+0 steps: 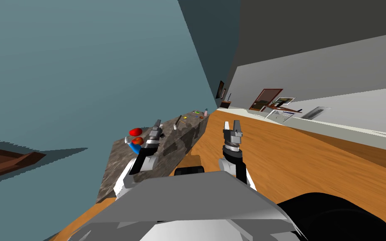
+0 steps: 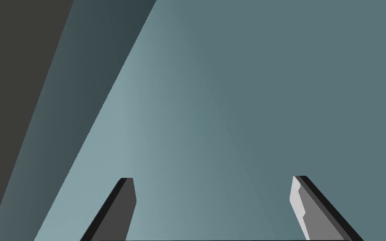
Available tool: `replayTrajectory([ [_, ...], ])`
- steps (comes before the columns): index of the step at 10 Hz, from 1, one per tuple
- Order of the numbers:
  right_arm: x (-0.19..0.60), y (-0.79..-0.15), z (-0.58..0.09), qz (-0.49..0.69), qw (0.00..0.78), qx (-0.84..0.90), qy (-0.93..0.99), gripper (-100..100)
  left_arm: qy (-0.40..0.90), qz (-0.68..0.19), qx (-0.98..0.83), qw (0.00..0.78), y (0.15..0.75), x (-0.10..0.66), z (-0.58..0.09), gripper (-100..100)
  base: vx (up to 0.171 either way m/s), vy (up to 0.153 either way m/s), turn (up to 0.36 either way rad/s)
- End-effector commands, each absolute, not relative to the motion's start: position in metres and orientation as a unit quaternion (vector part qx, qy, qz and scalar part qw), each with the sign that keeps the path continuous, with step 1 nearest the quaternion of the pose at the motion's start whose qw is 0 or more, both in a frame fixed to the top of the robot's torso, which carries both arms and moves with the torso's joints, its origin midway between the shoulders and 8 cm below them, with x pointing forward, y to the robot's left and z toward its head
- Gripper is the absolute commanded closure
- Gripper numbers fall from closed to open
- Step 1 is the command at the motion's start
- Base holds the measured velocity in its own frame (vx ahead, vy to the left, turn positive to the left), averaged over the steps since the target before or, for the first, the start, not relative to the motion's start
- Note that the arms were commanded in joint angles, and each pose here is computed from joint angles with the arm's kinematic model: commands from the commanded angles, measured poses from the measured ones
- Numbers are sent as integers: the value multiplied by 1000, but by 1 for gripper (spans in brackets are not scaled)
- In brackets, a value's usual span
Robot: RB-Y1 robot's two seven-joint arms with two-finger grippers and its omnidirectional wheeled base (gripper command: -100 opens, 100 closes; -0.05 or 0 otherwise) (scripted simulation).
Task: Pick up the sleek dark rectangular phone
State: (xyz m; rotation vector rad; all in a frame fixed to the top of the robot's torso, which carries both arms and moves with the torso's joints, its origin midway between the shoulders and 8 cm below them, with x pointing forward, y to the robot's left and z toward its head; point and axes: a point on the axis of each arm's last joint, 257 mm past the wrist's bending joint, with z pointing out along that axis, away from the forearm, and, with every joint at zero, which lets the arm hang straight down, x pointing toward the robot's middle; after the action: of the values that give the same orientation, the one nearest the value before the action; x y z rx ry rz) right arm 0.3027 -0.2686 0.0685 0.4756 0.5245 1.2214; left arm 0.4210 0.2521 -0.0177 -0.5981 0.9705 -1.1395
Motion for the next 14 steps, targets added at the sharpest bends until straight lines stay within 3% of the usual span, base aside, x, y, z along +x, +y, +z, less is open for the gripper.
replayTrajectory([
  [1, 303, -269, 69, 561, 761, 219, 241, 0, 452, -490, -260, 698, 255, 431, -18, -100, 27, -54, 14],
  [14, 303, -269, 69, 561, 761, 219, 241, 0, 555, -370, -277, 692, 297, 492, -48, -100, 16, -38, 0],
])
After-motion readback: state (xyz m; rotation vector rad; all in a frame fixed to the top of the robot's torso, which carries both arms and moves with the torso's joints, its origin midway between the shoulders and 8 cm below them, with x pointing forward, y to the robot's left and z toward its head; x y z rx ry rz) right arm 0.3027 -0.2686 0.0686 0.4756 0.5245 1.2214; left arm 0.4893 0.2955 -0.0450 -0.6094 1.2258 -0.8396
